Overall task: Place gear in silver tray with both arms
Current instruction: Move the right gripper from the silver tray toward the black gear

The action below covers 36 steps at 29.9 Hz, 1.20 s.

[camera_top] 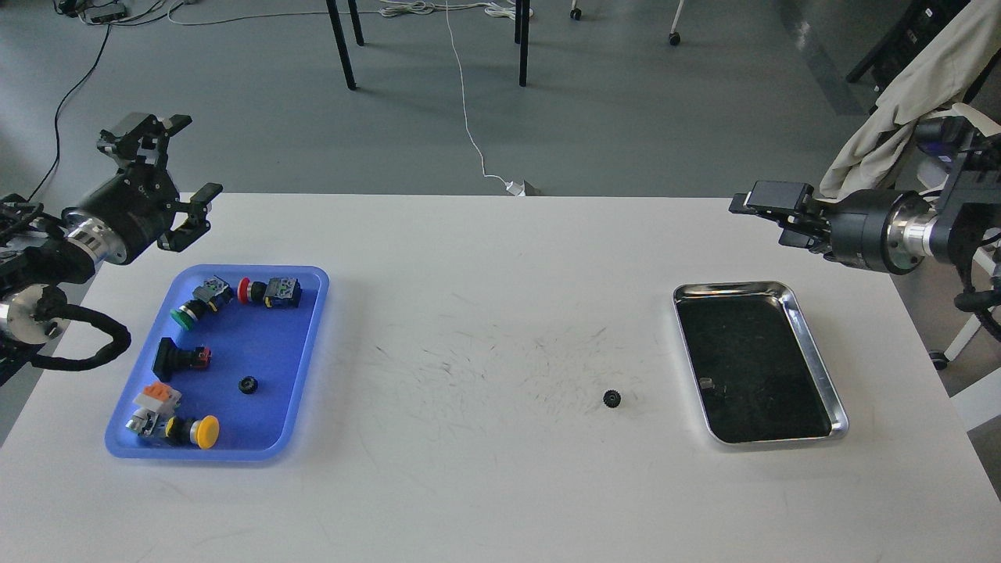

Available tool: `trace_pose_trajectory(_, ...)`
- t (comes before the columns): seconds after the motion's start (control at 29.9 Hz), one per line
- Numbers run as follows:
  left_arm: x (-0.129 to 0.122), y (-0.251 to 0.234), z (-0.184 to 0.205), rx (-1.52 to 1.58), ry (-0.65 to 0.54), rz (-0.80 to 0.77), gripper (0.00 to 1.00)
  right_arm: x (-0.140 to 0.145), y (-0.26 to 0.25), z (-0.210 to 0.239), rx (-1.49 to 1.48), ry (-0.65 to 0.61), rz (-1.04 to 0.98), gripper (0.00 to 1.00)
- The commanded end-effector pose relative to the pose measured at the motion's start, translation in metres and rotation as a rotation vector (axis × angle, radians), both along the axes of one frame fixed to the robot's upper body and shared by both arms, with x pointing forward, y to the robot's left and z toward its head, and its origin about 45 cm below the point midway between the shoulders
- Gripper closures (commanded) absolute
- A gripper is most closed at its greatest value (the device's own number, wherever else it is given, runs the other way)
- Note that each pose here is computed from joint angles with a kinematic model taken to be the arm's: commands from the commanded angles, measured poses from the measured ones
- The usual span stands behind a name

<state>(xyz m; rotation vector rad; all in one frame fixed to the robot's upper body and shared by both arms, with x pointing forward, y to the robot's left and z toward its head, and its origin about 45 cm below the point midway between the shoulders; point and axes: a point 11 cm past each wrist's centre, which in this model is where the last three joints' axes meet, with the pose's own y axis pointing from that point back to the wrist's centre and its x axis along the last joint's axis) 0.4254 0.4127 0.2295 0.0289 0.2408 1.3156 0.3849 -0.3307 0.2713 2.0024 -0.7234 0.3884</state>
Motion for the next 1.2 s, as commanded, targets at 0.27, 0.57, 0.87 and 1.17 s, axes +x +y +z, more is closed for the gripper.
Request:
trace_pose_trajectory(0.27, 0.003, 0.0, 0.003, -0.009, -0.008, 0.011, 0.01, 0.002, 0.036, -0.005, -0.046, 0.072, 0.154, 0.01)
trace_pose_trajectory(0.57, 0.005, 0.006, 0.008, -0.052, -0.029, 0.071, 0.01, 0.001, 0.071, -0.005, -0.071, 0.024, 0.387, 0.01)
trace_pose_trajectory(0.87, 0.005, 0.011, 0.009, -0.217, 0.003, 0.139, 0.01, -0.003, 0.089, -0.002, -0.238, -0.013, 0.623, 0.02)
trace_pose_trajectory(1.17, 0.005, 0.01, 0.006, -0.213, 0.01, 0.15, 0.02, -0.012, 0.1, 0.008, -0.196, -0.013, 0.716, 0.02)
